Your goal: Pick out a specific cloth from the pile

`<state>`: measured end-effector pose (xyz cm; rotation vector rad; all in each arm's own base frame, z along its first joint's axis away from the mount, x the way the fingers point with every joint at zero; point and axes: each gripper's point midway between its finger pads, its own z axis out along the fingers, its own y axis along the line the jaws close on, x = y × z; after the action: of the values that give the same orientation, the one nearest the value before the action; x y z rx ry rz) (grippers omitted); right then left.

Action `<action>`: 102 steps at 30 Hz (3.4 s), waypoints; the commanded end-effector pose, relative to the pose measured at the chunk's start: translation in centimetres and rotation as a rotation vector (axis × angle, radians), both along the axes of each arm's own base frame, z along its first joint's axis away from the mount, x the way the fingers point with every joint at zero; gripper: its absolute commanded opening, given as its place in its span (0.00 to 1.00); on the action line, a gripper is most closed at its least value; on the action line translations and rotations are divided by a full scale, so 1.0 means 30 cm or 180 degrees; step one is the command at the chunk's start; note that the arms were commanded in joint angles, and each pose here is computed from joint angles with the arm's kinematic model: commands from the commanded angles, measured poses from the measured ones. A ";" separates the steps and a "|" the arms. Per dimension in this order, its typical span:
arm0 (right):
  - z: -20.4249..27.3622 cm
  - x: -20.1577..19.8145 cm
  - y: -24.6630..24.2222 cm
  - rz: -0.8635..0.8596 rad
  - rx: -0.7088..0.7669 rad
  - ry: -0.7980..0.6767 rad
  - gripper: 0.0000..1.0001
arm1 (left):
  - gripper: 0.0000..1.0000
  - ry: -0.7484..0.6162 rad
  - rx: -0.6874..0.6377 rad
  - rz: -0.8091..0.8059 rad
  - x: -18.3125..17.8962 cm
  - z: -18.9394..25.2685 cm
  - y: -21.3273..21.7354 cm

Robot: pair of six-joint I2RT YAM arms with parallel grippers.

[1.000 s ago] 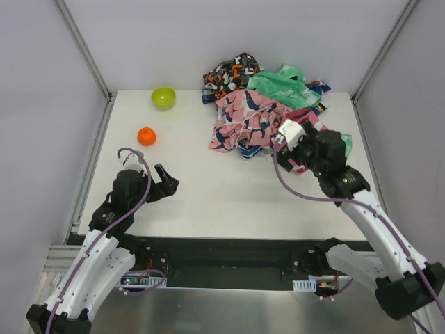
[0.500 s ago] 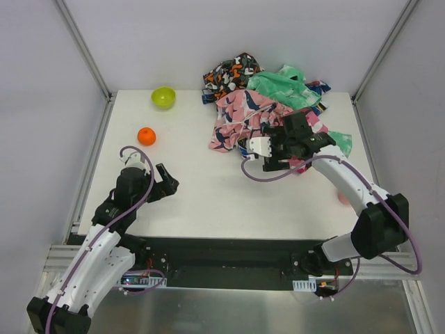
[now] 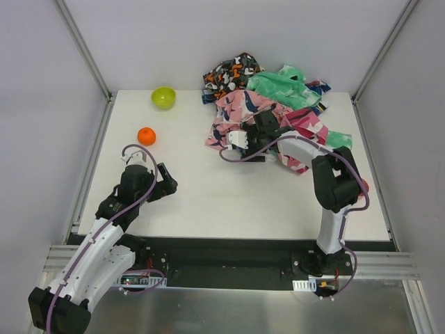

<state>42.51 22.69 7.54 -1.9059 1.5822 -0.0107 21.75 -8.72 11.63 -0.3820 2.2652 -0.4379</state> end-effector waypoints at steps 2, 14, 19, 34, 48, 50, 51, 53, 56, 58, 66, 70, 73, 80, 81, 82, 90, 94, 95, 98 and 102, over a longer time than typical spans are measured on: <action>-0.045 0.176 -0.001 -0.0406 -0.0131 -0.0357 0.96 | 0.99 -0.0192 0.0063 0.0096 0.026 0.049 0.024; 0.003 0.347 0.006 -0.1221 -0.0061 -0.0770 0.21 | 0.99 -0.0224 0.0142 0.0166 0.031 0.048 0.044; 0.365 0.278 0.099 -0.1339 0.0934 -0.0849 0.01 | 0.99 -0.0181 0.0142 0.0194 0.041 0.049 0.042; 0.888 0.394 -0.293 -0.3070 0.2601 -0.1237 0.01 | 0.99 -0.0516 -0.0352 -0.0673 0.149 0.180 -0.164; 0.315 0.628 -0.538 -0.4335 0.2893 0.0676 0.01 | 0.99 -0.0180 -0.0587 -0.1620 0.550 0.194 -0.612; 0.277 0.630 -0.544 -0.4406 0.2850 0.0701 0.01 | 0.99 -0.0041 -0.0720 -0.1642 0.616 0.159 -0.688; 0.261 0.632 -0.550 -0.4439 0.2831 0.0704 0.01 | 0.99 0.0055 -0.0789 -0.1670 0.646 0.128 -0.726; 0.233 0.631 -0.549 -0.4436 0.2800 0.0733 0.02 | 0.99 0.0217 -0.1004 -0.1649 0.705 0.096 -0.799; 0.209 0.624 -0.545 -0.4419 0.2774 0.0765 0.03 | 0.99 0.0370 -0.1201 -0.1671 0.768 0.045 -0.903; 0.199 0.617 -0.547 -0.4426 0.2758 0.0770 0.04 | 0.98 0.0437 -0.1224 -0.1652 0.791 0.001 -0.959; 0.160 0.594 -0.534 -0.4355 0.2802 0.0809 0.08 | 0.92 0.0761 -0.1201 -0.1405 0.800 -0.180 -1.100; 0.145 0.579 -0.515 -0.4329 0.2854 0.0926 0.08 | 0.66 0.0829 -0.1324 -0.1482 0.804 -0.179 -1.163; 0.146 0.564 -0.510 -0.4312 0.2838 0.0944 0.09 | 0.21 0.0720 -0.1327 -0.1563 0.793 -0.105 -1.159; 0.148 0.507 -0.475 -0.4082 0.2348 0.0745 0.32 | 0.00 0.0136 -0.0837 -0.1524 0.659 0.150 -0.952; 0.152 0.502 -0.477 -0.4045 0.2217 0.0672 0.37 | 0.00 0.0054 -0.0766 -0.1467 0.625 0.183 -0.905; 0.155 0.495 -0.472 -0.4028 0.2124 0.0628 0.42 | 0.00 -0.0019 -0.0701 -0.1426 0.595 0.208 -0.863; 0.233 0.425 -0.388 -0.3718 0.1867 0.0526 0.62 | 0.00 -0.0375 -0.0460 -0.1335 0.261 0.275 -0.559; 0.301 0.376 -0.332 -0.3534 0.1904 0.0592 0.65 | 0.00 -0.0333 -0.0434 -0.1315 0.132 0.231 -0.465; 0.316 0.359 -0.315 -0.3482 0.1898 0.0607 0.66 | 0.00 -0.0317 -0.0433 -0.1305 0.104 0.217 -0.446; 0.350 0.306 -0.271 -0.3343 0.1917 0.0686 0.69 | 0.00 -0.0298 -0.0382 -0.1199 0.060 0.178 -0.392; 0.399 0.229 -0.210 -0.3118 0.1909 0.0792 0.72 | 0.00 -0.0134 -0.0285 -0.1039 0.012 0.091 -0.331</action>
<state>53.47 14.72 17.92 -0.4869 2.1848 0.1852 22.64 -20.13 15.03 0.0064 2.2884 -0.7605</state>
